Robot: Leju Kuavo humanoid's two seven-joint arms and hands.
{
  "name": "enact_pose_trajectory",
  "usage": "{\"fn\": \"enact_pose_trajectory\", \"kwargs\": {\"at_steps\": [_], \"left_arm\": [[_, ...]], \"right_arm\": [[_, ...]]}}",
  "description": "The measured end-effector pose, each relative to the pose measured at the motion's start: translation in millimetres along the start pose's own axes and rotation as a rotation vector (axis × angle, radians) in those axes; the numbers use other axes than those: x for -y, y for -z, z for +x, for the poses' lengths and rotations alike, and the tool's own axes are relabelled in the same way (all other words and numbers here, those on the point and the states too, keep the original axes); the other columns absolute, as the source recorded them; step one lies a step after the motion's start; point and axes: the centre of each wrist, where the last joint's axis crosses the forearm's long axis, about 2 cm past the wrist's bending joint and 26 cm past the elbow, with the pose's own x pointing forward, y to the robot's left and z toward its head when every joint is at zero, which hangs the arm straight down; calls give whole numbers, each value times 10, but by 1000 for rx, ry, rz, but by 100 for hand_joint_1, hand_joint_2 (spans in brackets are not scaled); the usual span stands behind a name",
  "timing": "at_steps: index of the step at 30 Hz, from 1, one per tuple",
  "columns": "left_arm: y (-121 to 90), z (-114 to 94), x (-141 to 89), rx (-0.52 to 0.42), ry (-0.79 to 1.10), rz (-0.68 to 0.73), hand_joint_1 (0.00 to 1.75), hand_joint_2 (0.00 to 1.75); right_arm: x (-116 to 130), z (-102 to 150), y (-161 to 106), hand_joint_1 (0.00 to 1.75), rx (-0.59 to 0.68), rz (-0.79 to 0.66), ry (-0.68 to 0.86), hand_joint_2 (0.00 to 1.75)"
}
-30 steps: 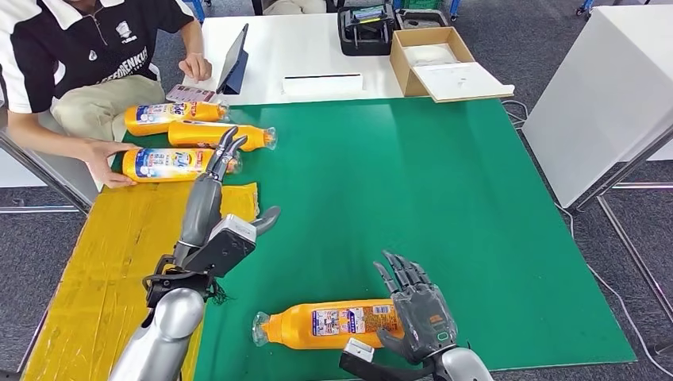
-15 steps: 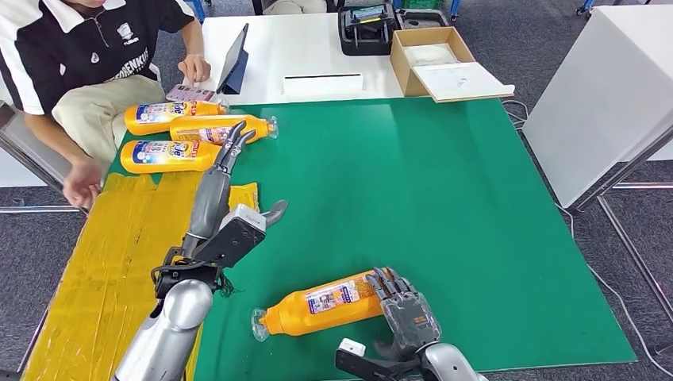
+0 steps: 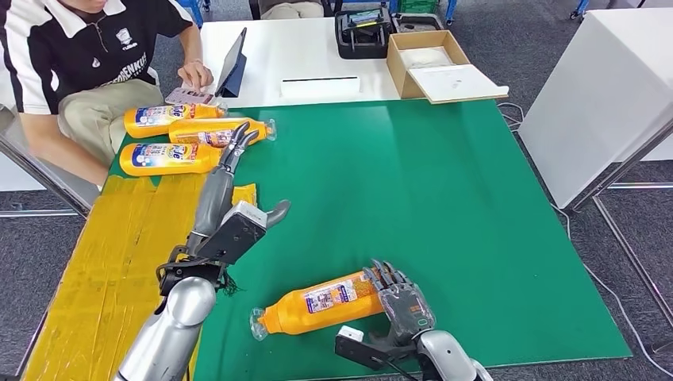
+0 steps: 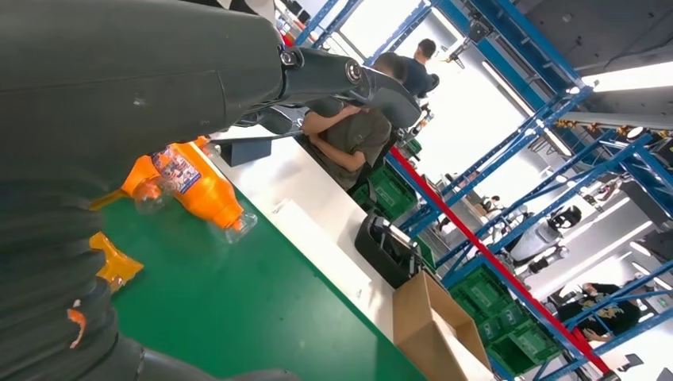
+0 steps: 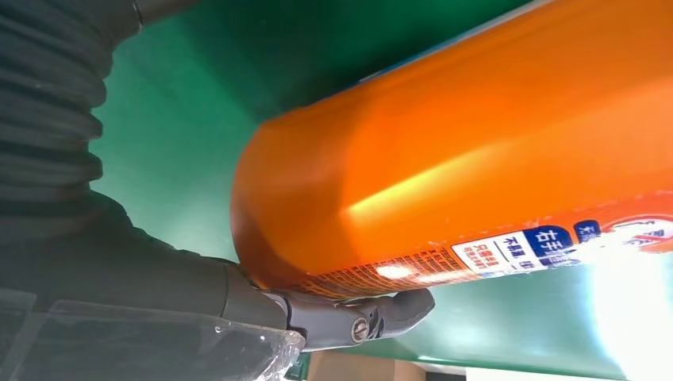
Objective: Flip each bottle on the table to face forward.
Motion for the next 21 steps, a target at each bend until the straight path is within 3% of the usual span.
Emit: {"fn": "enact_pose_trajectory", "kwargs": {"at_steps": [6, 11, 15, 21], "left_arm": [[10, -24, 18, -9, -5, -2, 0, 175], [-8, -51, 38, -18, -5, 4, 0, 175], [-37, -74, 56, -22, -5, 6, 0, 175], [-56, -102, 94, -22, -15, -1, 0, 175]], "right_arm": [[8, -14, 53, 0, -31, -7, -38, 175], [33, 85, 64, 0, -58, -56, -160, 175], [127, 134, 79, 0, -37, -113, -310, 175], [365, -23, 170, 0, -22, -154, -429, 175]]}}
